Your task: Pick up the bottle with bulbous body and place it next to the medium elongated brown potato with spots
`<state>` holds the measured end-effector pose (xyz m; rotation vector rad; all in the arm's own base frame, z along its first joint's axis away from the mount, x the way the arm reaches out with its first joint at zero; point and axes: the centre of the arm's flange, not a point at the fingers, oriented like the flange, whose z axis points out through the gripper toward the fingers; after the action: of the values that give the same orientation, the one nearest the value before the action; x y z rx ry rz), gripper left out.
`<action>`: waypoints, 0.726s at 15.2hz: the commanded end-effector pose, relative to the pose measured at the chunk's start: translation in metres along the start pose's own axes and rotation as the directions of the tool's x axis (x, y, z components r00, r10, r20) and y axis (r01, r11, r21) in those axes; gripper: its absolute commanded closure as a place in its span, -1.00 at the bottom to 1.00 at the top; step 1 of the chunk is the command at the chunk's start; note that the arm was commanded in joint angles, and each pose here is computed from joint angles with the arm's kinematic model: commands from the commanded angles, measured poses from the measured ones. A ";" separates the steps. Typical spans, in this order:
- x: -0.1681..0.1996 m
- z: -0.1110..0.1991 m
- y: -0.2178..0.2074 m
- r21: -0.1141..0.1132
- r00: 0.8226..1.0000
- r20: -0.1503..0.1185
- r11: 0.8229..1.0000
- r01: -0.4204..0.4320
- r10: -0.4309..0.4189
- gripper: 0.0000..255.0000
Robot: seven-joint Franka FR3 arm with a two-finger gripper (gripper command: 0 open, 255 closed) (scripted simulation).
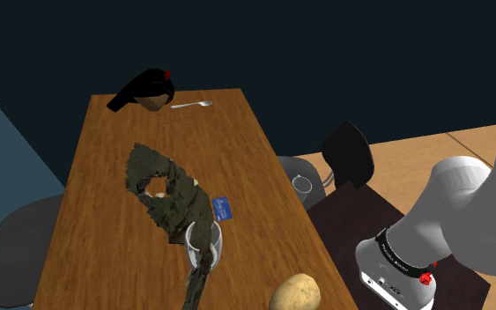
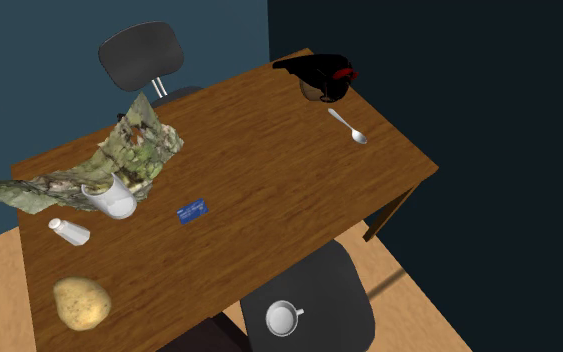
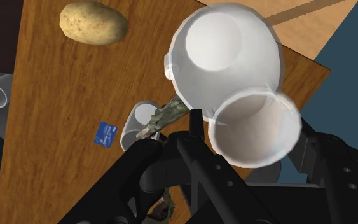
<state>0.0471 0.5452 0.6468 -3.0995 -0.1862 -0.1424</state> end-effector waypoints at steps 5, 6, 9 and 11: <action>-0.003 0.031 0.001 0.001 1.000 0.000 1.000 0.000 0.000 1.00; -0.004 0.036 0.001 0.001 1.000 0.000 1.000 0.000 0.000 1.00; -0.005 0.052 0.002 0.001 1.000 0.000 1.000 0.000 0.000 1.00; -0.006 0.062 0.002 0.001 1.000 0.000 1.000 0.000 0.000 1.00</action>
<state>0.0462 0.5446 0.5893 -3.0991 -0.1863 -0.1415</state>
